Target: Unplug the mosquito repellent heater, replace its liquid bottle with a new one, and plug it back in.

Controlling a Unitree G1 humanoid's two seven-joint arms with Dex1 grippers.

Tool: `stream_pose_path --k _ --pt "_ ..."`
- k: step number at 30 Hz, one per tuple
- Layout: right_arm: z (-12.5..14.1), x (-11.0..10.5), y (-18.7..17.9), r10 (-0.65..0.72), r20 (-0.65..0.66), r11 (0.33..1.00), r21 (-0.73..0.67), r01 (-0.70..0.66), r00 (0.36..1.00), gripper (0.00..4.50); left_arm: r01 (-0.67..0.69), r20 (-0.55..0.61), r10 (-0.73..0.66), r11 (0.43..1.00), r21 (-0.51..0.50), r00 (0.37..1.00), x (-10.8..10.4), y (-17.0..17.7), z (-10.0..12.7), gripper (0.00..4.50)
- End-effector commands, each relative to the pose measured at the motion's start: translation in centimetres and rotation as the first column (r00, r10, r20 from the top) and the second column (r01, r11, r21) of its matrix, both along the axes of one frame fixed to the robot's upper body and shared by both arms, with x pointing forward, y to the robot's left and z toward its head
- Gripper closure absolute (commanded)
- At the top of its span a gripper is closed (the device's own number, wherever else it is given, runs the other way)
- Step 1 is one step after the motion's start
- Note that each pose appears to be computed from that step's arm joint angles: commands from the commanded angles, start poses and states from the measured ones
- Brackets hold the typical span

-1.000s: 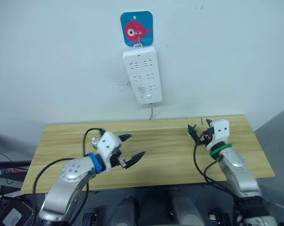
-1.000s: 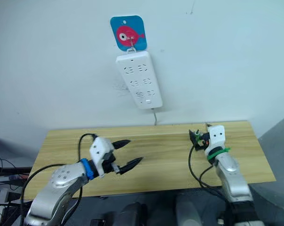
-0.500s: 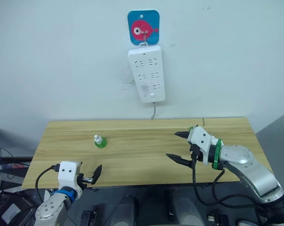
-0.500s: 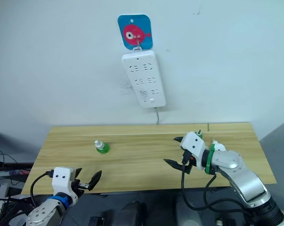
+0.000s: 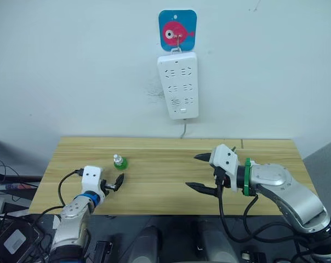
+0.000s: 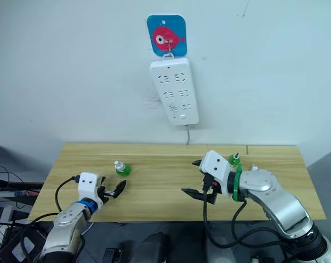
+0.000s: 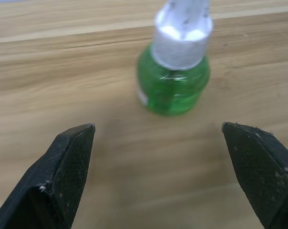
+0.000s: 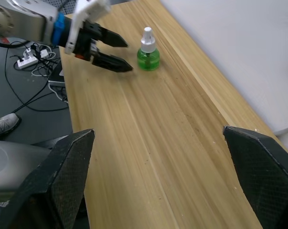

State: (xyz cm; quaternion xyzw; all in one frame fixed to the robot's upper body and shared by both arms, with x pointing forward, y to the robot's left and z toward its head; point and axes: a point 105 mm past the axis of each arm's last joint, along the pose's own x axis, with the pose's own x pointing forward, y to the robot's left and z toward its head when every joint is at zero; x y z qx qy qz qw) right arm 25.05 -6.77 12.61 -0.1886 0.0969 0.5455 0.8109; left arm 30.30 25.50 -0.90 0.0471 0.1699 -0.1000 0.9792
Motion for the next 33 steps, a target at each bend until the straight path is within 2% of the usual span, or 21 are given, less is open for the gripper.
stream_pose_path --k 1,6,14,17,22,26,28,31,33 --pt "0.9 -0.8 0.9 0.041 0.026 0.999 0.014 -0.042 0.999 0.02 0.03 0.033 -0.031 0.999 0.035 0.999 1.1 -0.2 0.5 0.0" --pt "1.0 -1.1 1.1 0.045 0.022 0.999 0.013 -0.045 0.999 0.02 0.002 0.047 -0.002 1.0 0.012 0.999 2.4 -0.2 0.3 0.0" --pt "1.0 -1.5 0.8 0.032 0.011 0.999 0.007 -0.032 0.999 0.02 0.007 0.07 -0.008 1.0 0.017 0.998 3.4 -0.3 0.2 0.0" --pt "0.9 -1.7 0.8 0.032 0.004 0.999 0.005 -0.032 0.999 0.0 0.008 0.081 -0.01 1.0 0.022 0.997 3.8 -0.4 0.2 0.64" --pt "0.9 -2.0 0.7 0.032 -0.004 0.999 0.003 -0.032 0.999 0.0 0.025 0.073 -0.027 0.999 0.035 0.997 3.5 -0.8 -0.6 2.24" --pt "1.0 -2.0 0.5 0.024 -0.001 1.0 0.0 -0.024 1.0 0.0 0.04 0.091 -0.046 0.997 0.062 0.995 3.0 -0.4 -0.4 2.27" --pt "1.1 -1.9 0.4 0.017 0.002 1.0 0.004 -0.017 1.0 0.0 0.079 0.121 -0.09 0.992 0.097 0.989 2.8 -0.4 0.4 2.27" --pt "1.5 -1.7 0.2 0.01 0.002 1.0 0.021 -0.01 1.0 0.0 0.229 0.185 -0.255 0.962 0.152 0.949 2.6 -2.4 2.9 2.27" --pt "2.3 -1.5 0.2 0.011 0.005 0.999 0.047 -0.012 1.0 0.0 0.423 0.202 -0.462 0.881 0.211 0.863 2.0 -5.5 5.2 2.27"
